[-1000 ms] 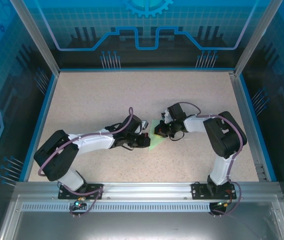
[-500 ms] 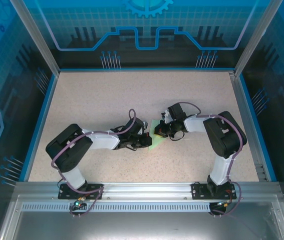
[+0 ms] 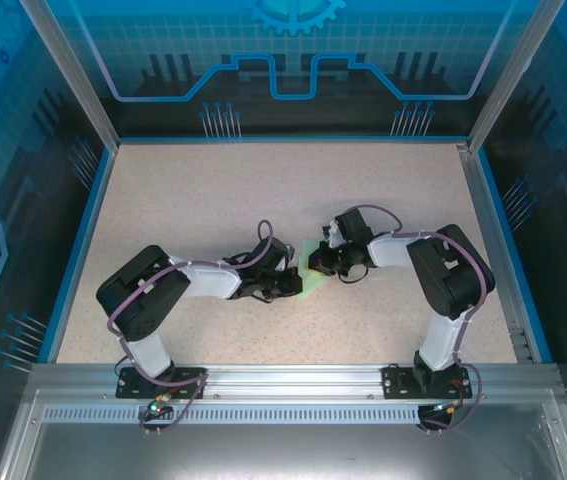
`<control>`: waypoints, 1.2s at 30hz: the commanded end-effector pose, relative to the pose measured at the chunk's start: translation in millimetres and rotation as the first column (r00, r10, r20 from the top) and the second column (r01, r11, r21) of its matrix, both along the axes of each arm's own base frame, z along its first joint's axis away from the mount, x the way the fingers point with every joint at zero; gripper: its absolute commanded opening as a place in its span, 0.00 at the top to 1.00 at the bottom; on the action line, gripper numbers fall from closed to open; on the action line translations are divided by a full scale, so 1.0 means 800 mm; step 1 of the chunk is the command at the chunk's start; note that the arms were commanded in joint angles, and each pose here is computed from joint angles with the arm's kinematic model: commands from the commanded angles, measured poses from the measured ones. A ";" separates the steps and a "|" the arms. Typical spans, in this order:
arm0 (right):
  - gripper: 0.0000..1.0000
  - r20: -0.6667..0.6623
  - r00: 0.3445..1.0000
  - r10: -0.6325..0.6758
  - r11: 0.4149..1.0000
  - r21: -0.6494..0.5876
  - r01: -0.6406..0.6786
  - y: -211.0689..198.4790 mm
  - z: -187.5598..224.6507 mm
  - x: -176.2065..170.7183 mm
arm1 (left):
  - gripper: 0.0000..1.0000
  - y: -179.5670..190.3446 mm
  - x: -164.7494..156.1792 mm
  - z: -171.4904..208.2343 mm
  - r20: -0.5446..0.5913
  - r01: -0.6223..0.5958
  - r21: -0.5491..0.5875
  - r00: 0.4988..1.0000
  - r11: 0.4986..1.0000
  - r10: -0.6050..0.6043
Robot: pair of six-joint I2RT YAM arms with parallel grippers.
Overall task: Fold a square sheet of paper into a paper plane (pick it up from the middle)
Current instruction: Fourth fold the wing at the center of the table.
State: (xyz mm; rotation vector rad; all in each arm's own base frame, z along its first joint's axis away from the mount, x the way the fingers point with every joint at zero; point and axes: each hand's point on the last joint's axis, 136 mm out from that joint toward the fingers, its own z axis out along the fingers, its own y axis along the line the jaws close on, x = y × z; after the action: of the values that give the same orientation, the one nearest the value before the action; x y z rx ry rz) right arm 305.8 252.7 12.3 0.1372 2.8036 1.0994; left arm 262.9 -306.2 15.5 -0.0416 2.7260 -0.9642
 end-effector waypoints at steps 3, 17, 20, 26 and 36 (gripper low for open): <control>0.99 -0.057 0.998 0.000 0.996 -0.084 -0.004 -0.014 -0.014 -0.045 | 1.00 0.017 -0.021 -0.032 -0.074 0.004 0.076 0.997 0.997 0.002; 1.00 -0.075 0.995 0.067 0.998 0.012 -0.066 0.017 -0.002 -0.061 | 1.00 0.016 -0.020 -0.031 -0.068 0.005 0.066 0.998 0.998 -0.001; 1.00 -0.086 0.994 0.071 0.997 0.015 -0.070 0.018 -0.003 -0.065 | 1.00 0.015 -0.020 -0.031 -0.069 0.007 0.066 0.998 0.998 -0.003; 1.00 -0.098 0.991 0.089 0.996 0.035 -0.086 0.019 -0.003 -0.074 | 1.00 0.014 -0.019 -0.029 -0.065 0.008 0.063 0.998 0.998 -0.003; 1.00 -0.129 0.992 0.009 0.985 -0.168 -0.030 -0.022 -0.049 -0.063 | 1.00 0.022 -0.024 -0.033 -0.080 0.007 0.089 0.997 0.996 0.000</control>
State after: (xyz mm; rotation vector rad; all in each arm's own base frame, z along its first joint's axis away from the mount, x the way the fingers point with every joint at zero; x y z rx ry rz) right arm 262.6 262.7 9.4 0.0898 2.8889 1.1173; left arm 262.3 -306.1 14.8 -0.0413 2.7298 -0.9644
